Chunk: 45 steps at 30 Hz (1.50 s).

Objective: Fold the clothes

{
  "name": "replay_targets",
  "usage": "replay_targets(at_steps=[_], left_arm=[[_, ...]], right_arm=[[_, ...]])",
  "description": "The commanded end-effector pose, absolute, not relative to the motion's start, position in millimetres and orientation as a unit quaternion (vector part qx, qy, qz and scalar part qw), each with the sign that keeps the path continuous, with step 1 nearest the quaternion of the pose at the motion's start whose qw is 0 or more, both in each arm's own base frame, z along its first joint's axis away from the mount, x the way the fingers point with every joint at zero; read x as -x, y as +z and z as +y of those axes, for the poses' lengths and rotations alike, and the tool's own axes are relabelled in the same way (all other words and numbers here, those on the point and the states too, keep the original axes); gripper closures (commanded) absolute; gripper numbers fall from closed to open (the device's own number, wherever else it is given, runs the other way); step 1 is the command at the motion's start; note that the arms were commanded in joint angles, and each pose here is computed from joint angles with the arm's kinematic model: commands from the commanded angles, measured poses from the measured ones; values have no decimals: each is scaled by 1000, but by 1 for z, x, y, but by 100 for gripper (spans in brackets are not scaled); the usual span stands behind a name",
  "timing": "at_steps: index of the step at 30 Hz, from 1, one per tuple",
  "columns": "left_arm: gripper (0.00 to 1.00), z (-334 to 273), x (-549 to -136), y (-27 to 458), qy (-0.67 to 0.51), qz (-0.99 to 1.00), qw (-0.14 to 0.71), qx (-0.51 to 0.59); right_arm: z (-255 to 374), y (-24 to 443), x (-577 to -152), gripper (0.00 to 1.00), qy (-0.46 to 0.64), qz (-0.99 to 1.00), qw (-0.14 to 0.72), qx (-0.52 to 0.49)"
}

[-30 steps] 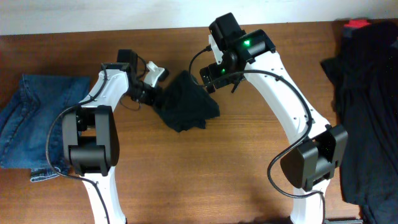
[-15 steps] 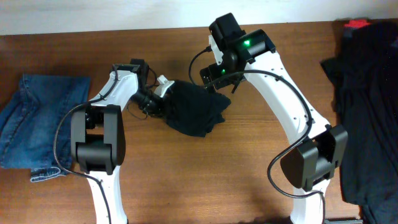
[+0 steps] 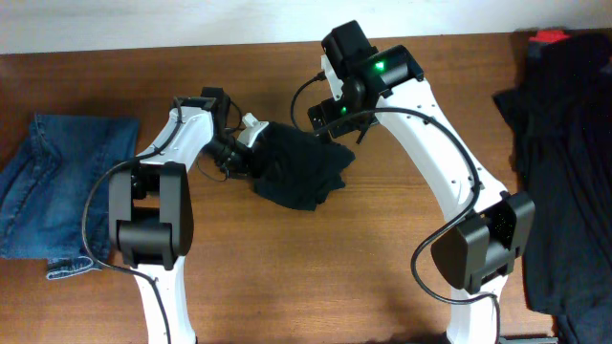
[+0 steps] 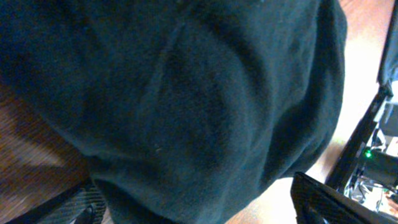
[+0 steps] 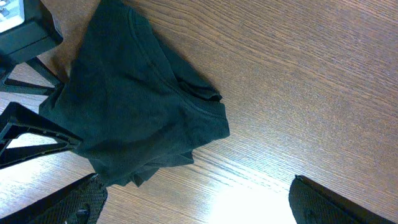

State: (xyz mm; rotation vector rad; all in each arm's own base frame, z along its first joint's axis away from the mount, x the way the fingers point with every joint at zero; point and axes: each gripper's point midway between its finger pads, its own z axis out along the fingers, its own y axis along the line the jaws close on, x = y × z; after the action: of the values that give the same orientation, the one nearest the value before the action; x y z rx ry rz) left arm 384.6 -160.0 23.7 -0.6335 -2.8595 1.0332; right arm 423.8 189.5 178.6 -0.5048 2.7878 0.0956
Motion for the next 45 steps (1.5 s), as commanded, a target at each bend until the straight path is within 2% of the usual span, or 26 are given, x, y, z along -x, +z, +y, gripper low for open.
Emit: replay_targets(at_steps=[1, 3, 5, 6, 7, 15, 29, 42, 45], left_arm=[[2, -138, -383, -1, 263, -949, 48, 168], [2, -139, -384, 0, 268, -948, 45, 165], [1, -140, -386, -1, 268, -948, 41, 165], [1, -140, -387, -1, 268, -948, 39, 166], [1, -140, -387, -1, 268, -948, 37, 166], [1, -142, -384, -15, 269, -947, 44, 168], [1, -165, -373, -24, 325, -929, 67, 162], [1, -168, -366, -25, 333, -926, 77, 159], [1, -166, -366, -27, 325, -929, 78, 160]], right_arm=[[193, 177, -422, 0, 47, 968, 148, 199], [199, 173, -420, 8, 64, 967, 140, 202], [200, 164, -417, 32, 67, 969, 128, 199], [200, 159, -416, 39, 67, 971, 122, 194], [199, 152, -415, 42, 65, 973, 113, 191], [204, 89, -390, 41, 91, 976, 40, 192], [201, 6, -366, 36, 107, 976, 14, 191], [199, 0, -363, 36, 105, 976, 12, 190], [200, 10, -367, 35, 106, 976, 17, 190]])
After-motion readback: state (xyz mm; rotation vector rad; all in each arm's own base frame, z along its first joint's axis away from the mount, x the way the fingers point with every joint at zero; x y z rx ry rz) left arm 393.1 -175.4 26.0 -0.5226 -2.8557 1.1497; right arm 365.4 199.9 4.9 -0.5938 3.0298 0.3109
